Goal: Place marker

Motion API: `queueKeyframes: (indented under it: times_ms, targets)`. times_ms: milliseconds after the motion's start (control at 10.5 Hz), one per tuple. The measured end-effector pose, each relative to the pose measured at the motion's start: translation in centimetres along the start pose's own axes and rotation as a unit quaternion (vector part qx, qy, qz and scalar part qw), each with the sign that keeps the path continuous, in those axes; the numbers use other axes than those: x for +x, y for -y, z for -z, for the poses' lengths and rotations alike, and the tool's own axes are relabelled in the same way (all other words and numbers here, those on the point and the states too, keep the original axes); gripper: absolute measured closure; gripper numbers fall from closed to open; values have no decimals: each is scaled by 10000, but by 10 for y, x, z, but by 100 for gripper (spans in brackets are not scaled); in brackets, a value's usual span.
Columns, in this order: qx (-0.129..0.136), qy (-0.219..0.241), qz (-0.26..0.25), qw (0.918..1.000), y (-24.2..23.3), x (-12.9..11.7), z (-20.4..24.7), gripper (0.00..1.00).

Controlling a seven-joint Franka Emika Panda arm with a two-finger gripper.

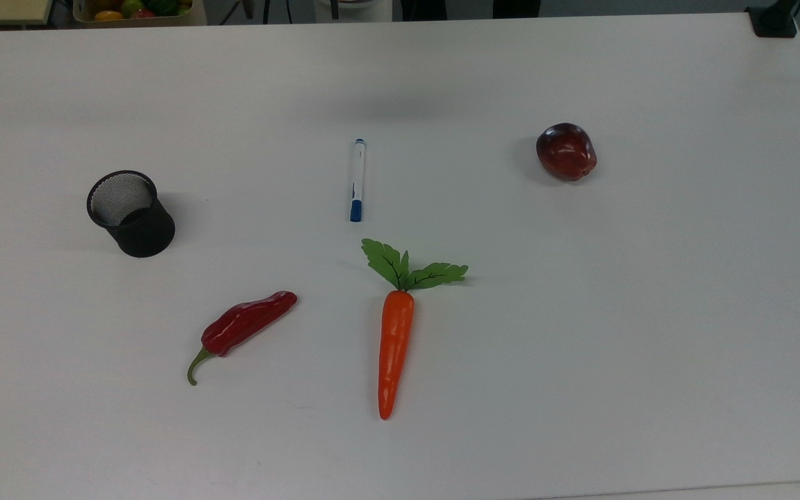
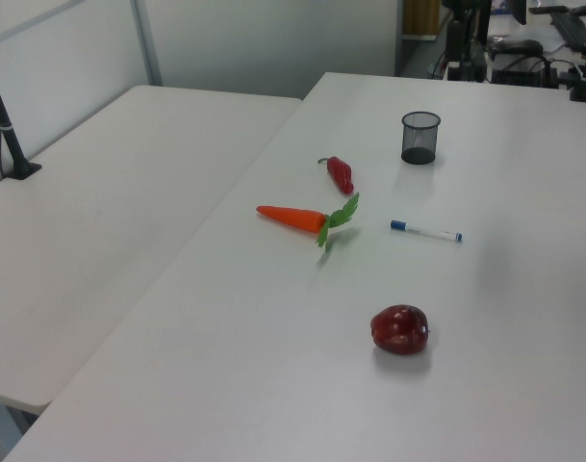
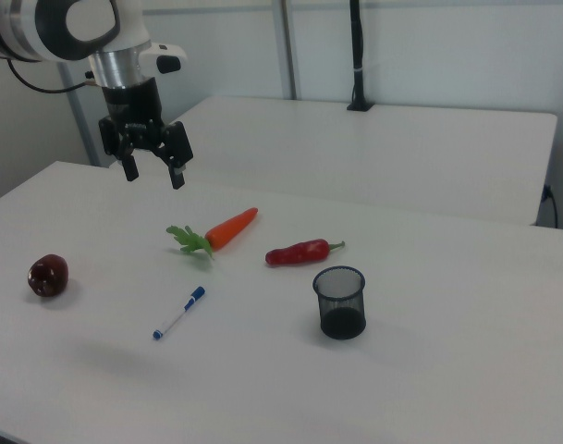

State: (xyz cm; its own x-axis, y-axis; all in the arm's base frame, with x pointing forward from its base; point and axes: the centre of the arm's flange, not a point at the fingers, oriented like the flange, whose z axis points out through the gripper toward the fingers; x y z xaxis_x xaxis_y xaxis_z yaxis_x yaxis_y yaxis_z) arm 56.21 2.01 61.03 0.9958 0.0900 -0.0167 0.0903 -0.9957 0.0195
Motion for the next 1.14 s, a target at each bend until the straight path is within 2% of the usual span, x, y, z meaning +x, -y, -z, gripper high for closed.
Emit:
queueKeyframes:
  times_ms: [569, 664, 854, 1043, 1138]
  targets:
    - [-4, -71, 1, 10000, 0, 4, -2, 0]
    - [-9, -193, -57, 9998, 0, 10, -5, 5]
    - [-5, -249, -454, 9987, 1, 24, -24, 7]
    - [-8, -135, -495, 9987, 8, 38, -49, 0]
    - [-13, -13, -448, 9990, 15, 44, -67, 0]
